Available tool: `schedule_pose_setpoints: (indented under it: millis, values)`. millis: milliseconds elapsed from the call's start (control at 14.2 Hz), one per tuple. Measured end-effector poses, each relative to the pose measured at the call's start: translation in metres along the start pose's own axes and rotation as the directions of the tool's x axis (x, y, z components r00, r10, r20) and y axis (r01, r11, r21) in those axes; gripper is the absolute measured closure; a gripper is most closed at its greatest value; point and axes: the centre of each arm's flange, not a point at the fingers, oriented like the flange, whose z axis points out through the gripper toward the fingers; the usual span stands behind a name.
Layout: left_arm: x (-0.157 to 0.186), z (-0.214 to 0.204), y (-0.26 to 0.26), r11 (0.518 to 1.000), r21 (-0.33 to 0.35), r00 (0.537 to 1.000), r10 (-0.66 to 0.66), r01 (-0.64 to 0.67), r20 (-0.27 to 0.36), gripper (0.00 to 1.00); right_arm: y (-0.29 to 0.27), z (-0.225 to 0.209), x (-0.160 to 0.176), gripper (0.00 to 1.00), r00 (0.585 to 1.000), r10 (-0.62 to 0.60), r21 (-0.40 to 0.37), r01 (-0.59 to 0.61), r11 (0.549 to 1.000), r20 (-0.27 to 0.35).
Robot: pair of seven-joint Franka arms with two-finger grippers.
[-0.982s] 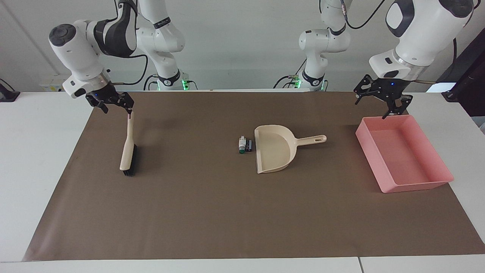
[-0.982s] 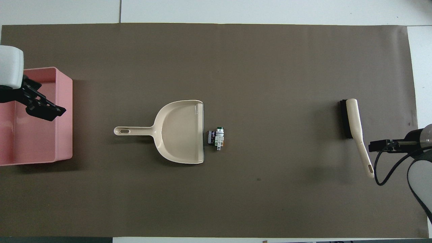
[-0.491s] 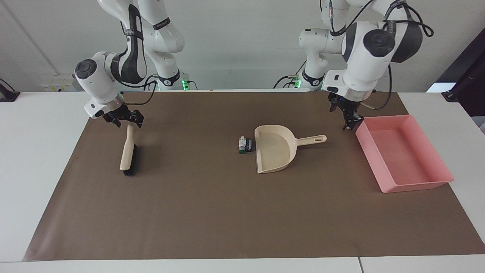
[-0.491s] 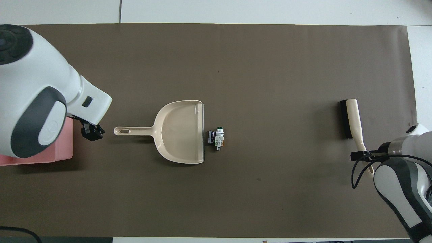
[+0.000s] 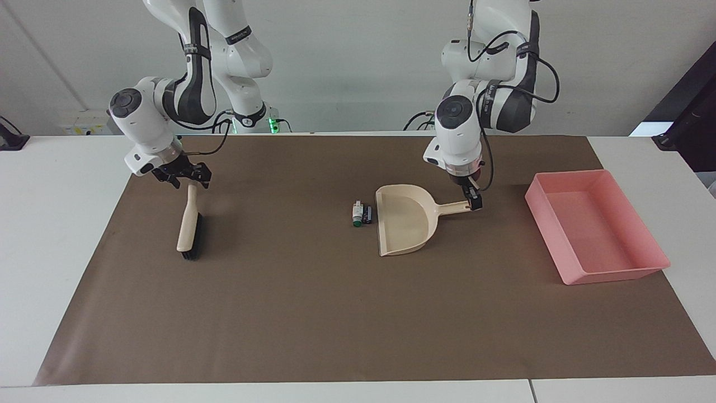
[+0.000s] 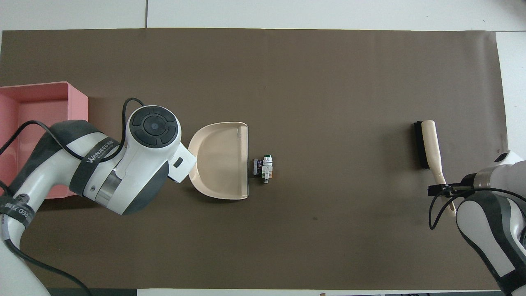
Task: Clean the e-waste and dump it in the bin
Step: 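Grasp the dustpan handle with the left gripper while the right gripper reaches the brush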
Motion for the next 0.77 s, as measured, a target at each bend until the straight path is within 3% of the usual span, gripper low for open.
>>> schedule_pose_setpoints:
  millis: [70, 140, 351, 491, 632, 772]
  values:
    - [0.009, 0.007, 0.002, 1.000, 0.003, 1.000, 0.002, -0.002, 0.006, 0.17, 0.000, -0.001, 0.001, 0.32, 1.000, 0.000, 0.001, 0.000, 1.000, -0.002]
    - [0.021, 0.015, 0.005, 1.000, 0.009, 1.000, -0.002, 0.002, 0.010, 0.17, 0.000, -0.002, 0.002, 0.40, 1.000, 0.000, 0.001, 0.000, 1.000, -0.006]
    - [0.049, 0.037, 0.012, 1.000, 0.020, 0.999, -0.006, 0.005, 0.040, 0.18, -0.001, -0.005, 0.003, 0.49, 1.000, 0.000, 0.001, 0.000, 1.000, -0.012]
    - [0.053, 0.042, 0.016, 1.000, 0.014, 0.999, -0.006, 0.005, 0.049, 0.20, -0.001, -0.005, 0.003, 0.72, 1.000, 0.005, 0.009, -0.005, 1.000, -0.014]
    - [0.052, 0.043, 0.016, 1.000, 0.015, 0.999, -0.019, 0.019, 0.049, 0.22, -0.003, -0.005, 0.004, 0.74, 1.000, 0.013, 0.026, -0.012, 1.000, -0.016]
    - [0.053, 0.041, 0.014, 0.999, 0.039, 0.998, -0.032, 0.031, 0.045, 0.48, -0.003, -0.007, 0.006, 0.74, 1.000, 0.012, 0.027, -0.011, 1.000, -0.021]
